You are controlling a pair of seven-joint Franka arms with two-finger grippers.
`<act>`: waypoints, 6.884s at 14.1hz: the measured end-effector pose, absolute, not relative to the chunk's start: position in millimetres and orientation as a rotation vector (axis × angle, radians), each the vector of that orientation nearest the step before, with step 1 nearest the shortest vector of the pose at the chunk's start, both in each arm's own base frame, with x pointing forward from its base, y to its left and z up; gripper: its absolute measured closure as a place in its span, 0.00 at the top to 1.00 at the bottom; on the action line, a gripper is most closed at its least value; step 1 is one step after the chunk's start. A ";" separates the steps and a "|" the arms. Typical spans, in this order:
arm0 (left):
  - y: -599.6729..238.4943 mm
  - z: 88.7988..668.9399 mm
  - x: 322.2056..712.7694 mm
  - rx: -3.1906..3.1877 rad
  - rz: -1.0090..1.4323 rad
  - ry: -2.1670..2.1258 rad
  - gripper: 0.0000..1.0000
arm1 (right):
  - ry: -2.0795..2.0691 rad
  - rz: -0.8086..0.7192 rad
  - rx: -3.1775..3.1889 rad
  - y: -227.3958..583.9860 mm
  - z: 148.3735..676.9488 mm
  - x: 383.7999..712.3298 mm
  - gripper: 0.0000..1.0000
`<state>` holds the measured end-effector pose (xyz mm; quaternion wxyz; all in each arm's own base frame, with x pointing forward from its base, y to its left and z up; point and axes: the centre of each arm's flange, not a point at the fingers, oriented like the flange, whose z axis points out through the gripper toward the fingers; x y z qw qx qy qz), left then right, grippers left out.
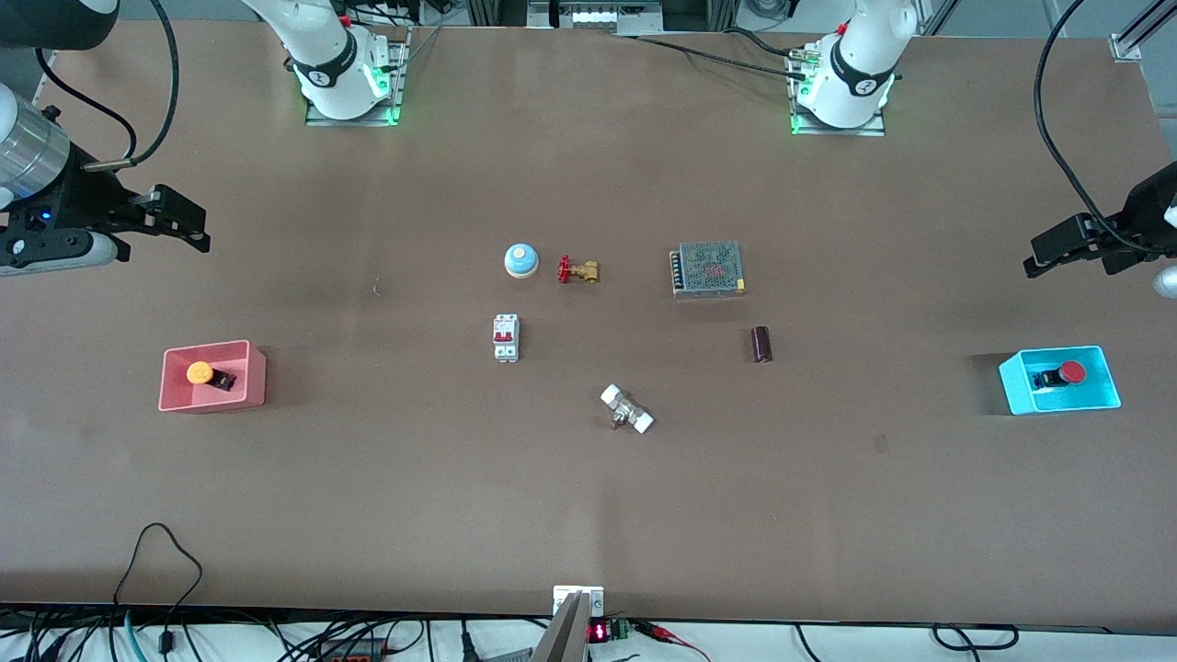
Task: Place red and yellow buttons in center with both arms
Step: 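Move the right gripper to the pink bin while the left gripper reaches the cyan bin, then lower both grippers and grasp the yellow and red buttons in the bins, then lift the yellow button with the right gripper while the left gripper lifts the red button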
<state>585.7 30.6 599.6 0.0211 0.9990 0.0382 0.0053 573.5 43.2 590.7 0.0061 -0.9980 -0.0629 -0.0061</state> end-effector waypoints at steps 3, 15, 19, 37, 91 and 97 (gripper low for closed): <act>31.3 599.3 585.6 3.097 0.015 0.120 1.00 | -0.197 -0.017 -3.123 43.2 590.6 573.4 1.00; 108.8 424.6 645.4 3.088 -0.308 0.263 1.00 | -0.174 0.087 -3.119 35.3 530.5 603.2 1.00; 166.2 378.2 675.6 3.073 -0.279 0.368 1.00 | -0.107 0.140 -3.125 -1.2 464.4 632.8 1.00; 286.0 271.7 670.9 3.118 -0.303 0.120 1.00 | -0.232 0.000 -3.162 -111.4 281.4 670.6 1.00; 95.7 315.5 660.8 2.913 -0.656 -0.294 0.37 | -0.272 0.205 -3.150 90.5 337.0 627.3 0.40; 66.0 258.8 630.8 2.977 -0.547 -0.257 0.37 | -0.257 0.211 -3.140 173.3 266.1 597.7 0.40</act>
